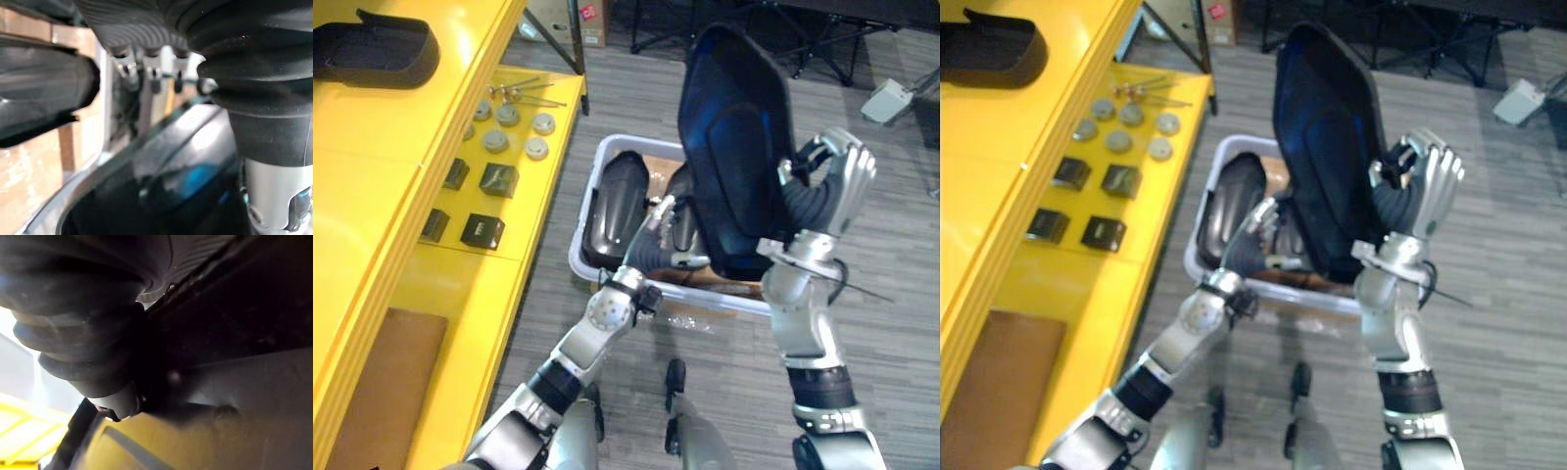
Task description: Walk over and take plastic housings, then place them on the shelf
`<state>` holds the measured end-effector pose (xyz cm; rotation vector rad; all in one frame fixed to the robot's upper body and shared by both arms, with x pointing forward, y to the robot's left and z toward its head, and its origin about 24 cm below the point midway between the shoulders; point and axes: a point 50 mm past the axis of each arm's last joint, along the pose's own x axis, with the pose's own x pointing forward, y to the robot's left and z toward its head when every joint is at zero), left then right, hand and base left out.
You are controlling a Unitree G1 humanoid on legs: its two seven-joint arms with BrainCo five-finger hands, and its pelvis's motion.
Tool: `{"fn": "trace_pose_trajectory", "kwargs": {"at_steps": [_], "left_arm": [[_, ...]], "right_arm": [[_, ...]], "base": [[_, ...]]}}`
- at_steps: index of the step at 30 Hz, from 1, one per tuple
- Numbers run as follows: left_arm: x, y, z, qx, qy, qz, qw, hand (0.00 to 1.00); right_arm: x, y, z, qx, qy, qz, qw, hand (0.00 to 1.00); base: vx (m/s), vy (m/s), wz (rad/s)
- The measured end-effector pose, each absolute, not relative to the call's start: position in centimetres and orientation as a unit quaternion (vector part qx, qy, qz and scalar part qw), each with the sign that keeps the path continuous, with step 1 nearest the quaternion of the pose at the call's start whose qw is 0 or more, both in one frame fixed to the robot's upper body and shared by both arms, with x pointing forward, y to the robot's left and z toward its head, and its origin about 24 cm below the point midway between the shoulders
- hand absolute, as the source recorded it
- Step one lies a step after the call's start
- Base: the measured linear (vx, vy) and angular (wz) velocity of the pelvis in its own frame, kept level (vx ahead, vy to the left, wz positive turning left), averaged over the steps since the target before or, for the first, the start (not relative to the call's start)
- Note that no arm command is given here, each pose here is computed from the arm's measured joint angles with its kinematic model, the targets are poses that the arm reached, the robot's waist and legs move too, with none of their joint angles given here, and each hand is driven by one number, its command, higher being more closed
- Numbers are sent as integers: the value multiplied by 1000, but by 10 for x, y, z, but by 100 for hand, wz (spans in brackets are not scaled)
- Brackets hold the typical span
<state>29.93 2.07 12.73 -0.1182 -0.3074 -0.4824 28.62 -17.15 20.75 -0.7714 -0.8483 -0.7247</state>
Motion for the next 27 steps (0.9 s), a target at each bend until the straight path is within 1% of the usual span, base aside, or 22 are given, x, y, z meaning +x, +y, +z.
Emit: {"fn": "trace_pose_trajectory", "kwargs": {"at_steps": [7, 9, 11, 13, 17, 18, 21, 27], "left_arm": [[306, 18, 129, -117, -116, -242, 956, 0], [309, 17, 133, -133, -108, -238, 956, 0], [313, 21, 135, -151, -100, -227, 957, 0], [315, 23, 135, -164, -92, -215, 958, 0], [316, 25, 129, -155, -78, -202, 964, 0], [316, 25, 127, -150, -76, -202, 965, 100], [316, 28, 127, -142, -75, -198, 967, 100], [318, 28, 126, -164, -62, -188, 966, 100]], "right_arm": [[290, -158, 203, -357, -395, -308, 789, 100], [291, -148, 199, -351, -396, -288, 798, 100], [291, -139, 190, -336, -388, -266, 816, 100], [289, -134, 183, -336, -384, -253, 822, 100], [290, -131, 176, -334, -374, -242, 831, 100], [290, -130, 176, -334, -373, -241, 831, 100], [290, -128, 174, -333, -374, -238, 832, 100], [289, -125, 171, -319, -373, -238, 838, 100]], "base": [[-31, 36, -1], [-6, 20, 0], [-2, 47, 2], [7, 34, 3], [-1, 33, 3], [-14, 36, 5], [-15, 15, 2], [-44, 29, -2]]}}
